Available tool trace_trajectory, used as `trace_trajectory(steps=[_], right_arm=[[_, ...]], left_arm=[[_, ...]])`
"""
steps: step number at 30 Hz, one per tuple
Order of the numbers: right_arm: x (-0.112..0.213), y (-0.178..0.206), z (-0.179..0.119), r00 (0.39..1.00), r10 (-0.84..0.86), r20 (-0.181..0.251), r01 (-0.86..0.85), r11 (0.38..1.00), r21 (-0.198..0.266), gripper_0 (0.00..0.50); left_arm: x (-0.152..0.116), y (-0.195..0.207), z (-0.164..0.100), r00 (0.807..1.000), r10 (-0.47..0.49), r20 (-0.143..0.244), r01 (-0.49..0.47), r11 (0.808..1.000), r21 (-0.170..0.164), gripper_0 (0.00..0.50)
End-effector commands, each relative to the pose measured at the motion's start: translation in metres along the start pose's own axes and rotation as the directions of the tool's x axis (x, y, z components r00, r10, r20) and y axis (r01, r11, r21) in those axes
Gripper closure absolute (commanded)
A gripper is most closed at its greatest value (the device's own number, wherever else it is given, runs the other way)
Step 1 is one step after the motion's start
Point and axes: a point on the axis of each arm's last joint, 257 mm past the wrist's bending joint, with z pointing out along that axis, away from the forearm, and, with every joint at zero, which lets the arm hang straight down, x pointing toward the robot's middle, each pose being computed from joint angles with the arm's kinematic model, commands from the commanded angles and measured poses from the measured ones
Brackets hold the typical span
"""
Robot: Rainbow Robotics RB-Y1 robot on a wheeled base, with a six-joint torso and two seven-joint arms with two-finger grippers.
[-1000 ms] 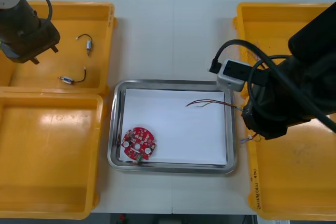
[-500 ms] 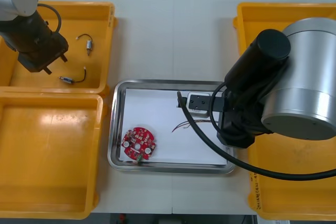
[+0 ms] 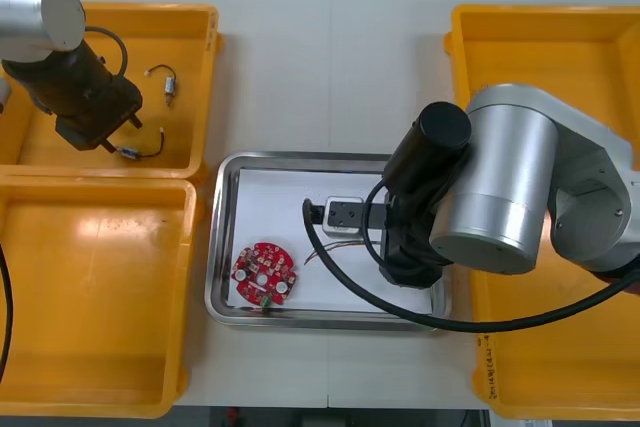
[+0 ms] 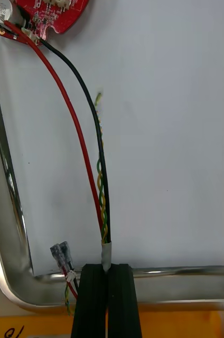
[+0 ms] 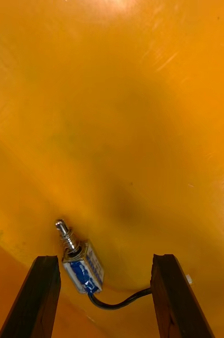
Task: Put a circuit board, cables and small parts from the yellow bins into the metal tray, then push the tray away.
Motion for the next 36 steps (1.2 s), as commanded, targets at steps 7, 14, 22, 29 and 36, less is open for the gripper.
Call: trace_trajectory(steps=[7,14,22,29,36], right_arm=[[-0.012,0.012,0.032,1.0,-0.028,-0.005,0.028,0.999,-0.024,0.5],[-0.011,0.016,0.051,1.0,-0.013,-0.017,0.013,0.999,-0.031,0.5],[-0.003,0.013,0.062,0.999,-0.015,-0.047,0.015,1.0,0.009,0.5],[0.001,0.015,0.063,0.998,0.008,-0.057,-0.008,1.0,0.007,0.5],[0.001,0.008,0.062,0.998,0.018,-0.057,-0.016,0.999,0.035,0.0]], left_arm=[[0.011,-0.027,0.01,0.999,0.03,0.009,-0.031,0.999,0.029,0.0],[0.016,-0.026,0.015,0.999,0.037,0.0,-0.037,0.999,0.023,0.0],[0.018,-0.027,0.019,0.999,0.05,0.002,-0.05,0.998,0.023,0.5],[0.016,-0.031,0.013,0.999,0.054,0.007,-0.054,0.998,0.041,0.5],[0.007,-0.041,-0.01,0.998,0.064,0.022,-0.065,0.995,0.082,0.5]])
